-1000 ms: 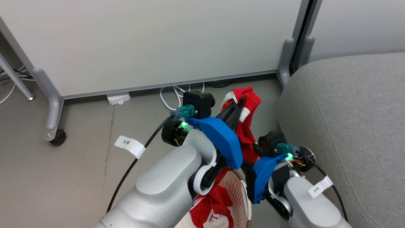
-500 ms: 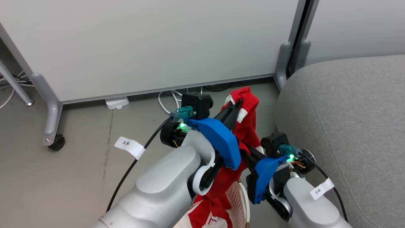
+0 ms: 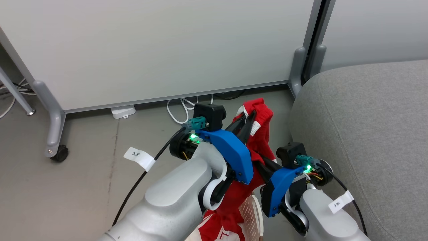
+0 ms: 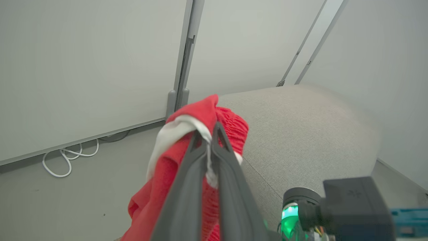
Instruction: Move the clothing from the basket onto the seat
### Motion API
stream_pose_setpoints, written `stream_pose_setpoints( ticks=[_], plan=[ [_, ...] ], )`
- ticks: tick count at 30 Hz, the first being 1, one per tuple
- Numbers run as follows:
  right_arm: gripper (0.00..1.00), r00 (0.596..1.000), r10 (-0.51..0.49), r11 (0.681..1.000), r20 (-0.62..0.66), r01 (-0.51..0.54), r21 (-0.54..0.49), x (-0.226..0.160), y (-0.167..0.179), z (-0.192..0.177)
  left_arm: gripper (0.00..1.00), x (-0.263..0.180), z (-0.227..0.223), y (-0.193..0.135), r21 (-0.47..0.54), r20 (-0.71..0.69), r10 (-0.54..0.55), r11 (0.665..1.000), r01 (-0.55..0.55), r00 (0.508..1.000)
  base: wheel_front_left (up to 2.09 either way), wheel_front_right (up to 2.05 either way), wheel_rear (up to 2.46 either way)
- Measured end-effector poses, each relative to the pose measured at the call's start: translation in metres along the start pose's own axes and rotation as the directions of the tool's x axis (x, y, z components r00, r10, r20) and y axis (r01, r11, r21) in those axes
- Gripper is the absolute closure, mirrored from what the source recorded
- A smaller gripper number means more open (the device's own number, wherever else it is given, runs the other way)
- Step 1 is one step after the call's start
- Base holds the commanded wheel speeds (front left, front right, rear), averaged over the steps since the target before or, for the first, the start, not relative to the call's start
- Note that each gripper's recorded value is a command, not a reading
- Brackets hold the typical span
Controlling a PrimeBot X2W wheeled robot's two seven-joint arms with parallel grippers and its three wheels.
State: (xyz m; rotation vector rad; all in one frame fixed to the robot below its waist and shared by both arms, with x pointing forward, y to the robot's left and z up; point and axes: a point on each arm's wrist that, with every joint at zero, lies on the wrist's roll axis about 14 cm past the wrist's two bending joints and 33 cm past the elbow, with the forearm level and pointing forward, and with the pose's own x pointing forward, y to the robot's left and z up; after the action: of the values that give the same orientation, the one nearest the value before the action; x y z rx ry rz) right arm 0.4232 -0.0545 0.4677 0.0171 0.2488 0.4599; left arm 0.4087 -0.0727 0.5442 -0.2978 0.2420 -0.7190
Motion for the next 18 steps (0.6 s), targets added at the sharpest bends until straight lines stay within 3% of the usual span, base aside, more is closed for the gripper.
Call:
stream_pose_setpoints(
  ticks=[8, 18],
  plan=[
    [1.00, 1.000, -0.006, 1.000, 0.011, 0.006, 0.001, 0.001, -0.003, 0.003, 0.00, -0.002, -0.004, 0.005, 0.002, 0.002, -0.004, 1.000, 0.004, 1.000, 0.00, 0.00, 0.00],
    [1.00, 0.999, -0.034, 0.999, 0.043, 0.033, 0.007, 0.002, -0.013, 0.012, 0.00, -0.017, 0.004, 0.037, -0.036, 0.115, 0.049, 0.998, -0.045, 0.992, 0.00, 0.00, 0.00]
  ],
)
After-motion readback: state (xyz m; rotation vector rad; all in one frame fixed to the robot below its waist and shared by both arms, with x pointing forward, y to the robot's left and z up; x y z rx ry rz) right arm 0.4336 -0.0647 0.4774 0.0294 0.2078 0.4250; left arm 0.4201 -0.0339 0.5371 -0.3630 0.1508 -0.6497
